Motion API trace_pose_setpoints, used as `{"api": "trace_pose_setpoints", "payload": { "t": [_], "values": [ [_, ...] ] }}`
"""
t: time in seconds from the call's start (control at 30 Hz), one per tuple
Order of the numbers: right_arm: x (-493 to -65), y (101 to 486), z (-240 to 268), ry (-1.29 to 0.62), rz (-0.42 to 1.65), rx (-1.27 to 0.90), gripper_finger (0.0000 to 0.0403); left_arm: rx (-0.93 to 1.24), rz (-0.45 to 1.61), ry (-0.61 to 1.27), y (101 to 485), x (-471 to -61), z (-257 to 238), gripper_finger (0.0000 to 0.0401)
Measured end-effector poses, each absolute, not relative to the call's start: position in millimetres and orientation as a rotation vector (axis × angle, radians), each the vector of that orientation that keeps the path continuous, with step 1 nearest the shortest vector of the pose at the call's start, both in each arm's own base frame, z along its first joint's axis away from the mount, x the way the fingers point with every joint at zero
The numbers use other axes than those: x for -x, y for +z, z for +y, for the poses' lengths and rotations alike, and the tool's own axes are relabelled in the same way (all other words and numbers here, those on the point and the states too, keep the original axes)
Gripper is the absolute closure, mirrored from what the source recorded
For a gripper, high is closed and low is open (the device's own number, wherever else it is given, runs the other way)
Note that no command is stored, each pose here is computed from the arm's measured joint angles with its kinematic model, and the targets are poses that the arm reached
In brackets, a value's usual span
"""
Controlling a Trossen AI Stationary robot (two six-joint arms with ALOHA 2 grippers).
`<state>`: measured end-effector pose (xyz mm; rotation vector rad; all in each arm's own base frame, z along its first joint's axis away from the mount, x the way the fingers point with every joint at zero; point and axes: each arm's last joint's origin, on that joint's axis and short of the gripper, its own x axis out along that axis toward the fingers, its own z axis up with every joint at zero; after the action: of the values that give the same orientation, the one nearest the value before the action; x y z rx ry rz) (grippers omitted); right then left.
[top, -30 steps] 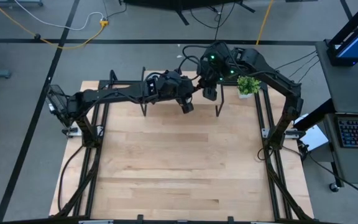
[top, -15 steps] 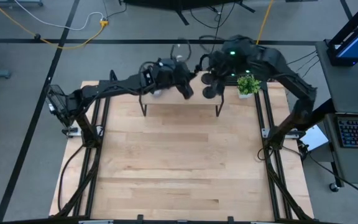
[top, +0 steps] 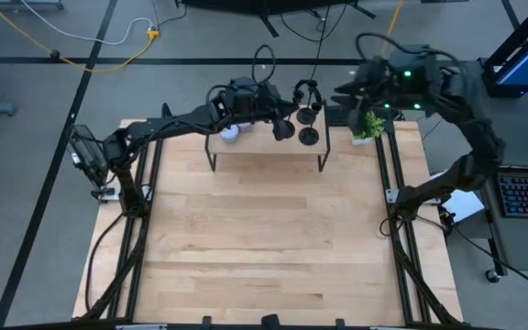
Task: Pick & Place candle stick holders
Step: Put the black candle holder on the shelf
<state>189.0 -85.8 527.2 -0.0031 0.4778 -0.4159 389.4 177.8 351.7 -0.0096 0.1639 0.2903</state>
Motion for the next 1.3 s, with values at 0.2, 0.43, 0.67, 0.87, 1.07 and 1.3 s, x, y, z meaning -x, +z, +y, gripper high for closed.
{"api": "trace_pose_setpoints", "payload": {
  "t": [0.2, 0.43, 0.67, 0.87, 1.07, 1.3],
  "values": [
    [-162, 536, -73, -0.425, 0.433, -0.025, 0.0313, 0.011, 0.165, 0.282, 327, -405, 188, 0.0387],
    [-146, 527, -66, -0.435, 0.435, -0.062, 0.0314, 0.014, 0.13, 0.343, 320, -404, 209, 0.0387],
    [-148, 513, -68, -0.434, 0.422, -0.045, 0.0314, 0.05, 0.14, 0.375, 309, -403, 223, 0.0387],
    [-151, 504, -69, -0.433, 0.399, -0.031, 0.0314, 0.053, 0.149, 0.371, 299, -409, 223, 0.0387],
    [-150, 501, -68, -0.435, 0.379, -0.035, 0.0314, 0.048, 0.156, 0.389, 298, -407, 227, 0.0386],
    [-150, 504, -68, -0.436, 0.347, -0.024, 0.0314, 0.058, 0.162, 0.39, 297, -406, 229, 0.0385]
  ]
}}
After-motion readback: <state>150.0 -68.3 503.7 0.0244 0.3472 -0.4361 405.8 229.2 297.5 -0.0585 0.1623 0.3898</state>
